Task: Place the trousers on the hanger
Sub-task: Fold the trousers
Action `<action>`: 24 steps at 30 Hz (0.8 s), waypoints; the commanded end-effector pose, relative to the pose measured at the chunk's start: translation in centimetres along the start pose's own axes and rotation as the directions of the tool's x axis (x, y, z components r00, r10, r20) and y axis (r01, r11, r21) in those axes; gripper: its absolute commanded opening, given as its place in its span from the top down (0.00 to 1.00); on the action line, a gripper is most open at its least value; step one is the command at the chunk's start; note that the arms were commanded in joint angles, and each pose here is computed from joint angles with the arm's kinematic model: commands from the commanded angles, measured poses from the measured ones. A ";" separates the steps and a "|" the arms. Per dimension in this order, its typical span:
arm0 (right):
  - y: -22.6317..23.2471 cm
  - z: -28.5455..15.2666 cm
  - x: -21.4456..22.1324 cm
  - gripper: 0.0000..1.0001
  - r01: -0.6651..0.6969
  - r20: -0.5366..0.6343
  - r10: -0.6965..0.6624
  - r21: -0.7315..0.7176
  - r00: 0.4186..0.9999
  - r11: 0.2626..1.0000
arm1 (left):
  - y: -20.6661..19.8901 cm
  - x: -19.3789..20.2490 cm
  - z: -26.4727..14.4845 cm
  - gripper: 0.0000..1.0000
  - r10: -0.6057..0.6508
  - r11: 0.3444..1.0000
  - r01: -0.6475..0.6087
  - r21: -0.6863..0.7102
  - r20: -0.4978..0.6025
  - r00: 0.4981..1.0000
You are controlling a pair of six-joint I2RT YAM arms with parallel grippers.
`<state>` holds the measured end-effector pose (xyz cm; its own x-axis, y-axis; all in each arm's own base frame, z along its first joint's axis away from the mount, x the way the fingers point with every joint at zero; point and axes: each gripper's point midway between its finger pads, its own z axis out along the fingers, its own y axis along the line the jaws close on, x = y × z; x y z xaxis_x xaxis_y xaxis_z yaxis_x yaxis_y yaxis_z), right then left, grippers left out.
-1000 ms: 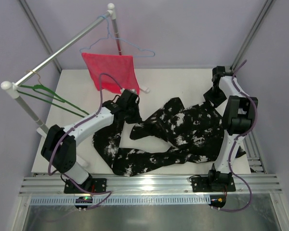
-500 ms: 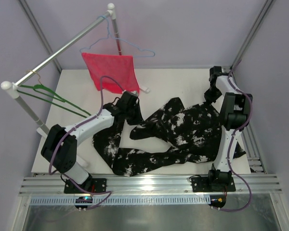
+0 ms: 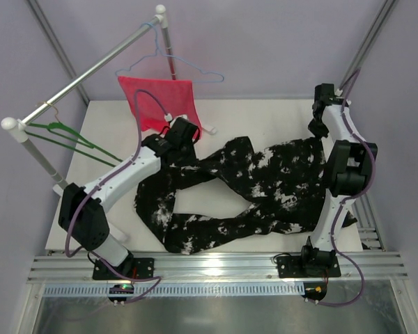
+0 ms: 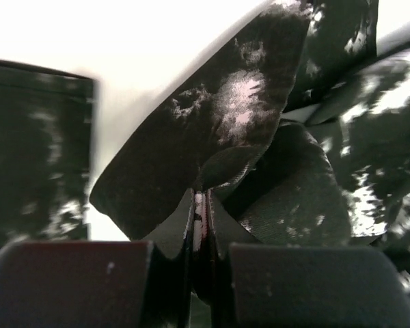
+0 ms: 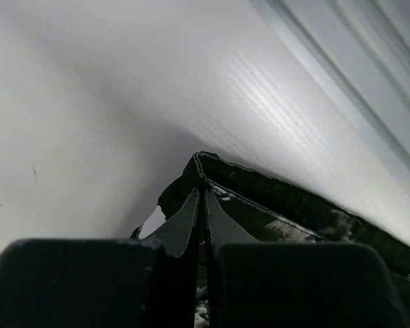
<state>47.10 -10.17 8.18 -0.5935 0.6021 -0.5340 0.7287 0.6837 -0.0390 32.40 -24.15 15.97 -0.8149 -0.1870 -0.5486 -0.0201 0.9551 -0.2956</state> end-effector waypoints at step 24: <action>-12.6 -6.5 -2.8 0.96 -0.123 0.168 0.089 0.209 0.982 0.970 | 3.8 0.0 0.9 0.20 0.057 0.995 -0.056 -0.078 0.011 0.998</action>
<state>38.51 -17.20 11.97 -0.5449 0.5891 -0.5966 0.8171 0.5328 -0.2202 29.98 -19.50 12.59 -0.8364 -0.1756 -0.5192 -0.0840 0.9772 -0.1952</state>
